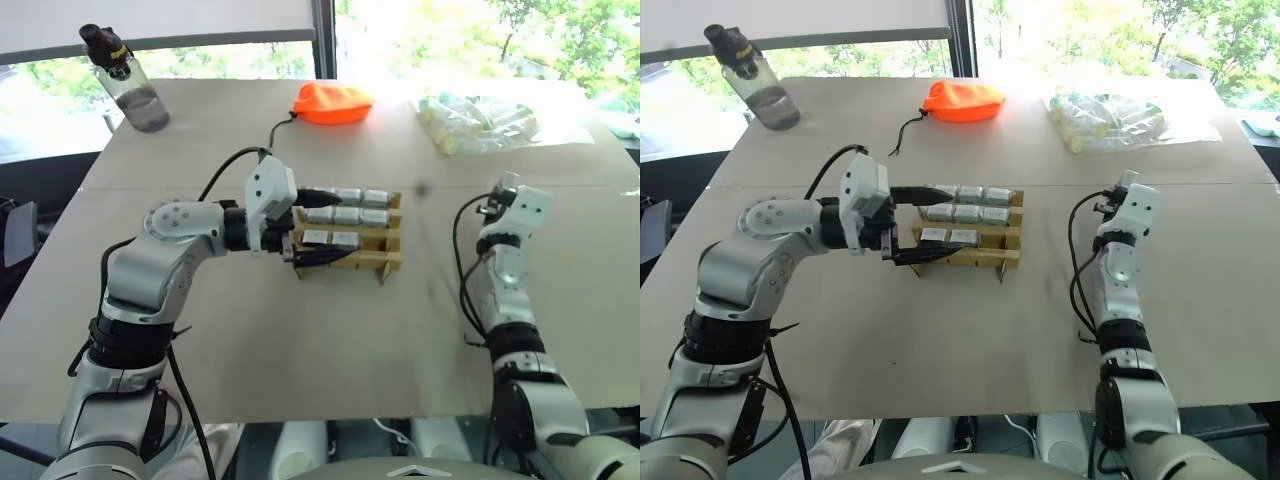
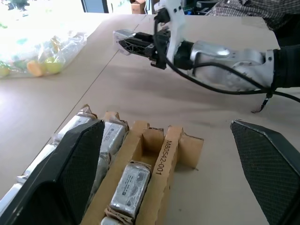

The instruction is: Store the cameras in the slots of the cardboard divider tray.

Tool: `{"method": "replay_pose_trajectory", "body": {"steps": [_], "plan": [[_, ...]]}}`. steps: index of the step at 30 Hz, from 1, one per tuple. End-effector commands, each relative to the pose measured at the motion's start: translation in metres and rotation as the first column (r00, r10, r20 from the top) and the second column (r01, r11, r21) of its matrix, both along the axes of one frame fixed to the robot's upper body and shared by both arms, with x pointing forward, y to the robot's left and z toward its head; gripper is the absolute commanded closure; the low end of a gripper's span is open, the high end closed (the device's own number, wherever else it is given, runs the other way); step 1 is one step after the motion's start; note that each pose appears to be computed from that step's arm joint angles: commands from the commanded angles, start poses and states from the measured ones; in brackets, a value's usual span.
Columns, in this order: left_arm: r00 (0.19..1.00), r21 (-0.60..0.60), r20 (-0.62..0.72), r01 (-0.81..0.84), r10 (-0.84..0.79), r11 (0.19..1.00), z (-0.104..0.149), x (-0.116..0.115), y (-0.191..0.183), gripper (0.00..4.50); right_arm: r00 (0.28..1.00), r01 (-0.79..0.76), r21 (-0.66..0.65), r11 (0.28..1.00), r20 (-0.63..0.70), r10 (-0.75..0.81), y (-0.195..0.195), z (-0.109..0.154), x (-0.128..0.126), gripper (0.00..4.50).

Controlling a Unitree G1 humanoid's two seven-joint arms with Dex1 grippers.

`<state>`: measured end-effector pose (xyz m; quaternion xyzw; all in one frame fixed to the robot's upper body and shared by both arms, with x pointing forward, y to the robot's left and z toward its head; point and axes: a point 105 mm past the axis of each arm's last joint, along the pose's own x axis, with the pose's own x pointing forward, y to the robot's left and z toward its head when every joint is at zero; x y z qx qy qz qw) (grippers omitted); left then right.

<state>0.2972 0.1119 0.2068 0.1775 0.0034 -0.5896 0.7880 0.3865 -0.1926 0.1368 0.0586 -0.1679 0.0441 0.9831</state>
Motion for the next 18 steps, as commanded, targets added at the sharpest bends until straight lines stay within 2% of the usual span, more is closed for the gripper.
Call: {"method": "replay_pose_trajectory", "body": {"steps": [1,3,5,9,11,13,18], "plan": [[0.999,0.008,0.038,-0.008,0.008,1.000,0.008,-0.001,0.007,0.00,0.926,-0.362,-0.070,0.929,0.087,0.368,0.027,0.035,-0.023,3.77],[0.999,0.017,0.038,-0.010,0.009,1.000,0.008,-0.001,0.010,0.00,0.820,-0.558,-0.119,0.821,0.070,0.568,0.043,0.043,-0.041,3.77],[0.999,0.027,0.039,-0.010,0.009,1.000,0.009,-0.001,0.012,0.00,0.678,-0.721,-0.164,0.673,0.034,0.735,0.058,0.050,-0.063,3.77],[0.999,0.052,0.043,-0.015,0.013,0.999,0.009,-0.002,0.019,0.00,0.425,-0.886,-0.265,0.381,-0.134,0.895,0.081,0.046,-0.091,3.77],[0.999,0.064,0.048,-0.016,0.013,0.998,0.010,-0.002,0.022,0.00,0.327,-0.919,-0.292,0.263,-0.196,0.924,0.093,0.045,-0.096,3.77],[0.999,0.072,0.052,-0.018,0.014,0.997,0.011,-0.002,0.024,0.00,0.265,-0.933,-0.307,0.190,-0.225,0.938,0.103,0.047,-0.096,3.77],[0.998,0.086,0.057,-0.022,0.017,0.996,0.012,-0.005,0.028,0.00,0.223,-0.931,-0.343,0.122,-0.271,0.936,0.118,0.044,-0.083,3.77]]}}
